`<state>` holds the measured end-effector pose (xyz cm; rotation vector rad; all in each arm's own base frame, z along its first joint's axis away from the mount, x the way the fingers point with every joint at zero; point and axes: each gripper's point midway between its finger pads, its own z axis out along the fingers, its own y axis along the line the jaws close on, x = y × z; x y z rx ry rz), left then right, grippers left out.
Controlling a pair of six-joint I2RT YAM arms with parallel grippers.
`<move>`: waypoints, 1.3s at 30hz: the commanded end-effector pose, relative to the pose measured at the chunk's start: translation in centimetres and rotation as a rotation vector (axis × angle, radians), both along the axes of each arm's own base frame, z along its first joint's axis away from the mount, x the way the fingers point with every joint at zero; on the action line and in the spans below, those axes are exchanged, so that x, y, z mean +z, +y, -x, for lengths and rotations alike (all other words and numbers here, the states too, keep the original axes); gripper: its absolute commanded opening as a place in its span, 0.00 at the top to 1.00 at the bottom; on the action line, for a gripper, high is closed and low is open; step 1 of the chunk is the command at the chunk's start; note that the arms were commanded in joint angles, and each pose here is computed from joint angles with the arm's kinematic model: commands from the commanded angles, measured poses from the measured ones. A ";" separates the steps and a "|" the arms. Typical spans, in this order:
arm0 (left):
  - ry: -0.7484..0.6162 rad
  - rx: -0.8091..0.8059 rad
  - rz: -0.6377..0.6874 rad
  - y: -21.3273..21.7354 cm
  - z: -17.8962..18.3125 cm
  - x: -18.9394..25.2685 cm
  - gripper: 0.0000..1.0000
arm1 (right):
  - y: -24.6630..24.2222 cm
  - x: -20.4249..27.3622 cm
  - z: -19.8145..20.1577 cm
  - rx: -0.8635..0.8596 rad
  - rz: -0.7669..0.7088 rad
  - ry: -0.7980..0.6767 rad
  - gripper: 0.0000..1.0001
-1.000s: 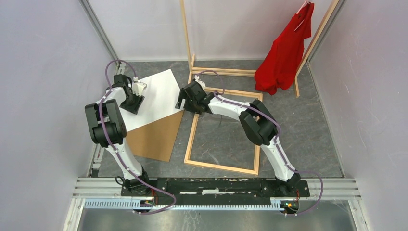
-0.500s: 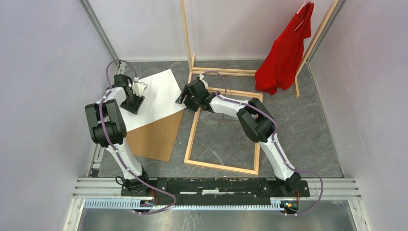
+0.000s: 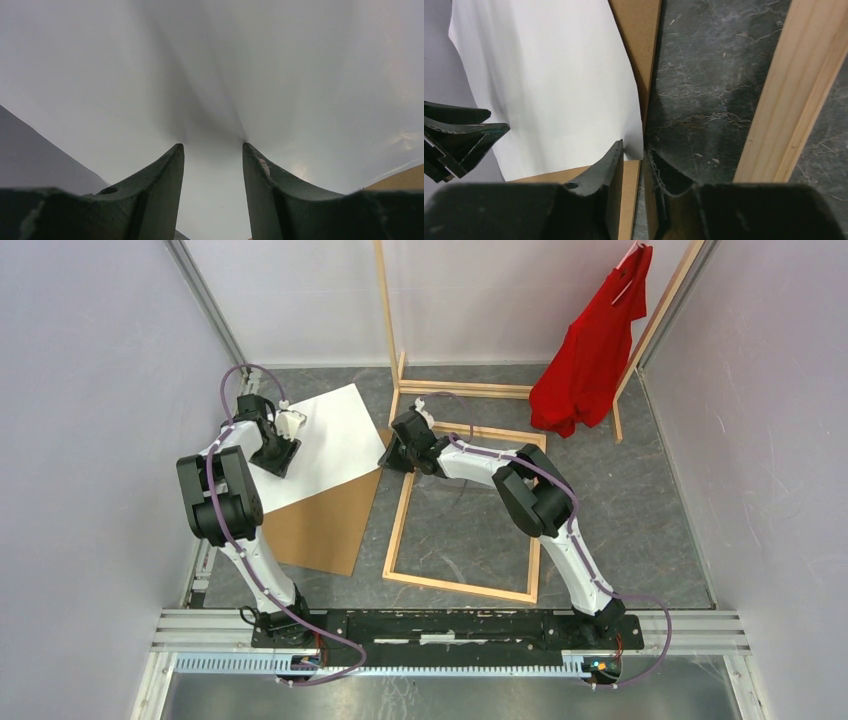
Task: Put the photo into the frame
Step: Move the photo to the photo frame.
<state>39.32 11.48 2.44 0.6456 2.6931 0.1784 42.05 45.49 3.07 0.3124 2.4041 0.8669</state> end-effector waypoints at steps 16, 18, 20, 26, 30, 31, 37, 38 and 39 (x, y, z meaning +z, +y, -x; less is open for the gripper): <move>0.048 -0.061 0.060 -1.5 1.5 1.8 0.41 | -0.6 10.5 -1.9 0.022 -0.013 -0.246 1.00; 0.031 -0.058 0.071 -1.5 1.4 3.2 0.38 | -0.9 11.9 -1.4 0.046 -0.009 -0.275 1.00; 0.010 -0.063 0.082 -1.8 1.3 4.9 0.36 | -1.6 13.3 -0.6 0.081 0.003 -0.298 1.00; -0.051 -0.080 0.086 -2.2 1.5 9.6 0.32 | -7.3 13.8 4.4 0.282 0.121 -0.280 1.00; -0.082 -0.098 0.087 -2.7 1.8 11.5 0.32 | -14.5 12.3 8.1 0.443 0.260 -0.222 1.00; -0.081 -0.104 0.085 -2.9 1.9 11.6 0.32 | -16.9 11.9 9.0 0.471 0.312 -0.206 1.00; -0.071 -0.120 0.091 -4.1 2.3 11.5 0.34 | -26.9 11.8 11.1 0.513 0.613 -0.171 1.00; -0.069 -0.125 0.094 -4.3 2.3 11.5 0.34 | -28.0 11.6 11.2 0.514 0.664 -0.156 1.00; -0.067 -0.132 0.095 -4.6 2.4 11.4 0.34 | -29.2 11.3 11.1 0.509 0.728 -0.145 1.00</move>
